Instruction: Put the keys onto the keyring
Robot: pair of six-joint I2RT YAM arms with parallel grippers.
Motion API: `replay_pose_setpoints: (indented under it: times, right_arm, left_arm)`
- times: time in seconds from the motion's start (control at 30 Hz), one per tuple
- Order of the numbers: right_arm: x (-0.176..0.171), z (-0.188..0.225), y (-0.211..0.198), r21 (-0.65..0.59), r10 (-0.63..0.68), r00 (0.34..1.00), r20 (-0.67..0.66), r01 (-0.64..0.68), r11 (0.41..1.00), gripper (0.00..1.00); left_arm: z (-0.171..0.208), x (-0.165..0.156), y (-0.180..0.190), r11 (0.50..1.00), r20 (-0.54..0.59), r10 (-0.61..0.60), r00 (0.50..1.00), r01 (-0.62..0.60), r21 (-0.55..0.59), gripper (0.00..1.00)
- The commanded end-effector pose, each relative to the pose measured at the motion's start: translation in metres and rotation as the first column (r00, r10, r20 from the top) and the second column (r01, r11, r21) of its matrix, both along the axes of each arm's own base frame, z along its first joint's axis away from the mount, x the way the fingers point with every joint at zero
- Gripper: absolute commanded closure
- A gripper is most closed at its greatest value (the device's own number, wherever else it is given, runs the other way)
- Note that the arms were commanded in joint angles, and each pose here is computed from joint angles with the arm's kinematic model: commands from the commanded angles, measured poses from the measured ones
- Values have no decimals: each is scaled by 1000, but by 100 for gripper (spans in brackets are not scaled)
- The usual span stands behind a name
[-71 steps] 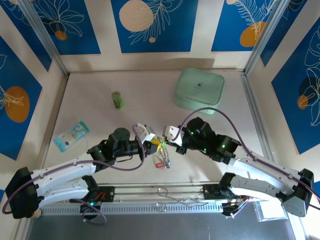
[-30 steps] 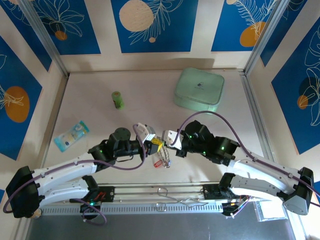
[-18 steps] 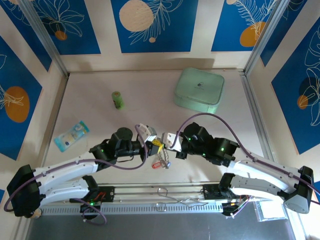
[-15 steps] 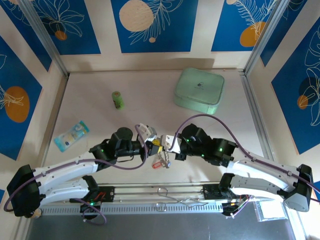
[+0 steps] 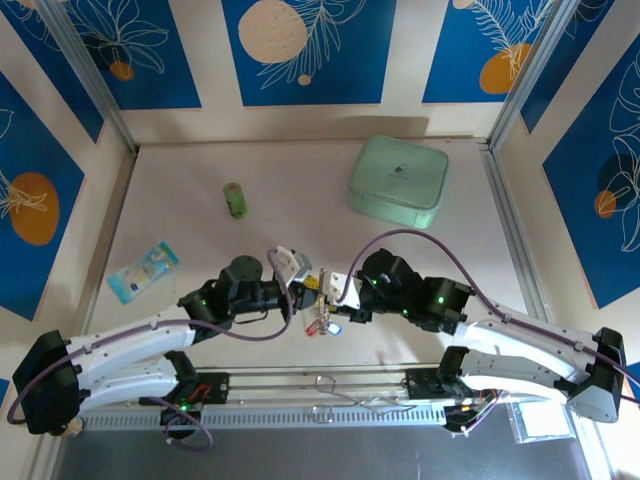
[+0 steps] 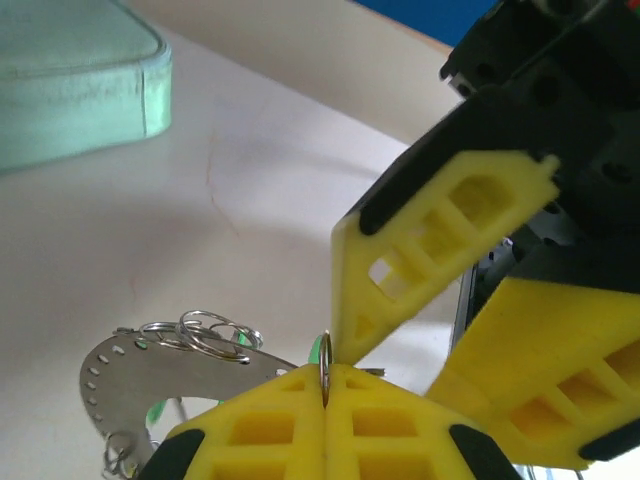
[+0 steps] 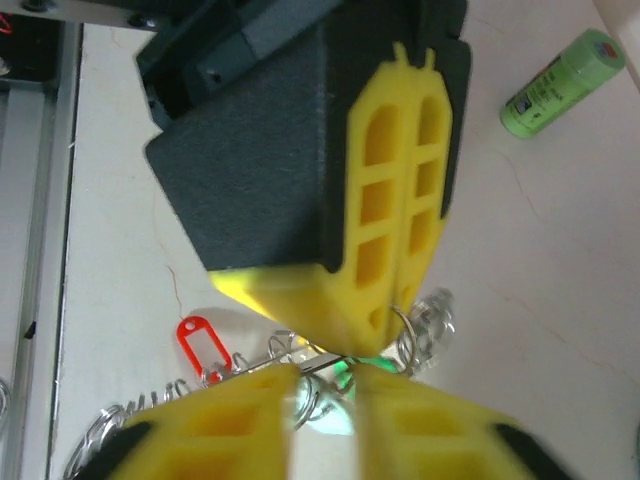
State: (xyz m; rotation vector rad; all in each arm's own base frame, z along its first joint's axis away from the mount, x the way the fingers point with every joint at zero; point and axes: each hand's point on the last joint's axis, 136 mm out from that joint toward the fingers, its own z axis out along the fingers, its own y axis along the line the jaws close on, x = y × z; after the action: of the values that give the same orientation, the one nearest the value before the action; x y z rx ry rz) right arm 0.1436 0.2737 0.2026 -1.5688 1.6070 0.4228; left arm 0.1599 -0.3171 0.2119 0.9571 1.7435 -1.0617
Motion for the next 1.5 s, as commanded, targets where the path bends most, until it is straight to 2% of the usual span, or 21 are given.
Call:
replay_pose_setpoints:
  times: [0.0, 0.2, 0.33, 0.4, 0.87, 1.03, 1.27, 1.33, 1.43, 1.47]
  right_arm:
    - [-7, 19, -7, 114, 6, 996, -84, 3, 993, 62]
    - [-8, 40, -17, 269, 35, 967, -251, 35, 963, 64]
    - [-15, 45, -11, 313, 116, 964, -240, -36, 949, 71]
    - [-17, 44, -8, 326, 145, 964, -223, -67, 943, 73]
    - [-29, 28, 8, 304, 233, 937, -261, -150, 941, 72]
    - [-26, 25, 11, 293, 228, 940, -253, -150, 944, 80]
    - [-25, 19, 14, 273, 228, 939, -257, -156, 949, 83]
    - [-25, 20, 15, 277, 233, 938, -256, -160, 947, 87]
    - [-25, 21, 16, 275, 240, 938, -251, -169, 946, 100]
    - [-25, 22, 16, 273, 241, 939, -247, -171, 947, 100]
  left_arm:
    - [43, -5, -1, 988, 225, -28, 974, 61, -143, 100]
    - [37, -26, 5, 976, 462, -113, 879, 186, -116, 100]
    - [37, -43, 8, 955, 562, -173, 809, 278, -105, 100]
    - [36, -47, 9, 951, 577, -184, 796, 293, -100, 100]
    - [36, -48, 8, 948, 561, -192, 805, 301, -108, 100]
    - [36, -48, 8, 948, 561, -188, 806, 299, -112, 100]
    - [38, -48, 8, 945, 558, -183, 809, 301, -127, 100]
    - [38, -49, 8, 944, 556, -183, 810, 303, -130, 100]
    - [38, -48, 8, 944, 556, -179, 812, 300, -135, 100]
    - [38, -47, 8, 946, 556, -173, 813, 294, -137, 100]
